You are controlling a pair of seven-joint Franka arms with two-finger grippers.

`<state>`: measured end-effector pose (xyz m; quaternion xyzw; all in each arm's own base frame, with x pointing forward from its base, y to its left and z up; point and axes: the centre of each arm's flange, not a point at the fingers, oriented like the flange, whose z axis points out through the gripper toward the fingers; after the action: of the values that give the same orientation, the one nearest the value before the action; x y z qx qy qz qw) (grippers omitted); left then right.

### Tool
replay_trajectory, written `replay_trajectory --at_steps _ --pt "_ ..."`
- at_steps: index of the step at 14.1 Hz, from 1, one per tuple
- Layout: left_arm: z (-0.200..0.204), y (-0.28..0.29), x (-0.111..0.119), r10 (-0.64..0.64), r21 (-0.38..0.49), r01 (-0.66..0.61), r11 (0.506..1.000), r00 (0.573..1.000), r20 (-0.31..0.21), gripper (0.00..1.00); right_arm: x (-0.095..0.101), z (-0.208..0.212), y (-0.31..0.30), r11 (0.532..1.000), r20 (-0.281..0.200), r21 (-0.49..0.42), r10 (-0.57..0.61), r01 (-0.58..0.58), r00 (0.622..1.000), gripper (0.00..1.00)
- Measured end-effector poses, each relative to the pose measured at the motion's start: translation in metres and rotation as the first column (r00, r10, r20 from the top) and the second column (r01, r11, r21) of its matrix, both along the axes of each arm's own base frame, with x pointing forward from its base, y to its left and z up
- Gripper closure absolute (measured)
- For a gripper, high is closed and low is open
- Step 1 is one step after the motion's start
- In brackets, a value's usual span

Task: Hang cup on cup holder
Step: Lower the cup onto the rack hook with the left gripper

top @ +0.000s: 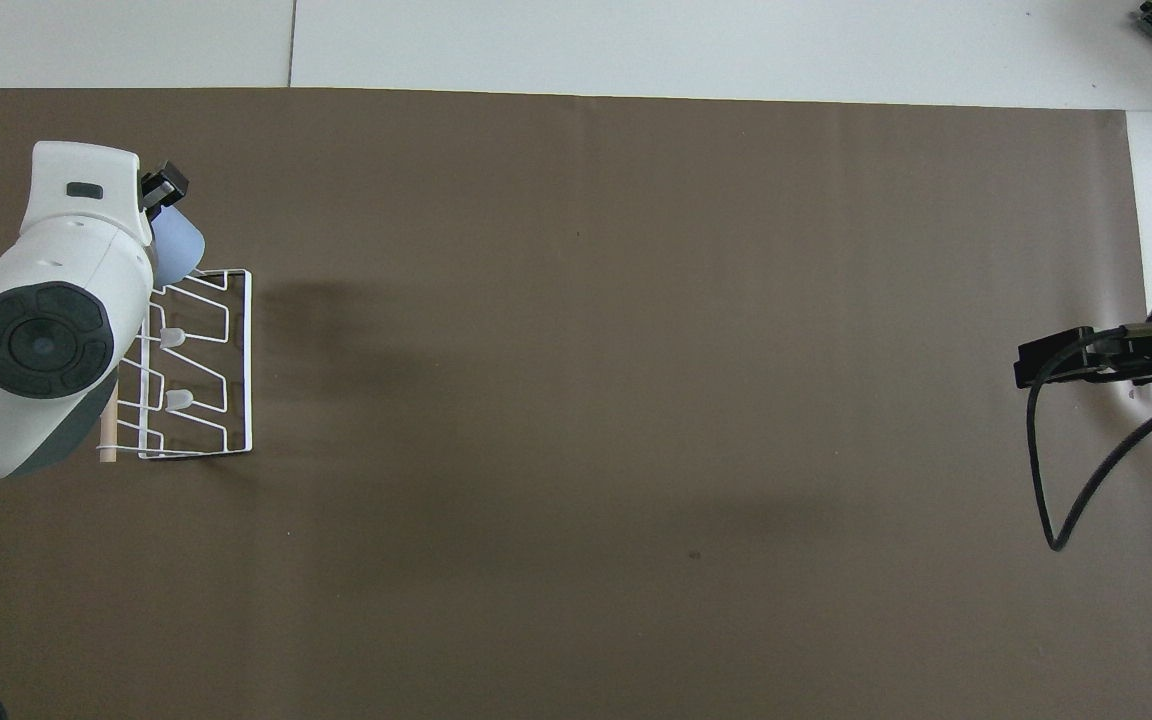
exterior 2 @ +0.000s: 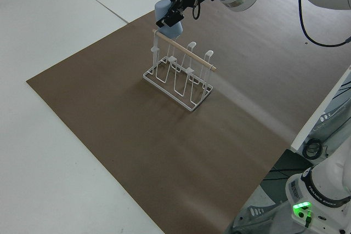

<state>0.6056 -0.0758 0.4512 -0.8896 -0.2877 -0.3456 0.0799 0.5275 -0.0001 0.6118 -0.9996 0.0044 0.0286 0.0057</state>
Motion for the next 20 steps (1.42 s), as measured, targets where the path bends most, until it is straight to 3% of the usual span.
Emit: replay_trajectory --at_steps 3,5,6,13,20 --pt "-0.006 -0.001 -0.006 -0.003 -0.001 0.003 1.000 1.000 -0.010 0.23 0.000 0.000 -0.008 1.000 0.004 0.015 -0.018 0.018 1.000 0.00" --pt "-0.005 -0.001 -0.008 -0.003 -0.005 0.003 1.000 1.000 -0.007 0.04 0.004 0.001 -0.008 1.000 0.032 0.016 -0.020 0.020 0.999 0.00" --pt "-0.004 -0.002 -0.008 -0.003 -0.006 0.003 1.000 1.000 -0.004 0.00 0.006 0.001 -0.008 1.000 0.048 0.016 -0.023 0.023 0.999 0.00" --pt "0.010 -0.005 -0.007 -0.004 -0.018 0.005 1.000 1.000 0.021 0.00 0.008 -0.003 -0.009 0.994 0.055 0.016 -0.107 0.107 0.993 0.00" --pt "0.048 -0.015 0.004 0.089 -0.230 -0.074 0.970 0.995 0.053 0.00 0.007 -0.005 -0.010 0.994 0.052 0.016 -0.112 0.111 0.992 0.00"
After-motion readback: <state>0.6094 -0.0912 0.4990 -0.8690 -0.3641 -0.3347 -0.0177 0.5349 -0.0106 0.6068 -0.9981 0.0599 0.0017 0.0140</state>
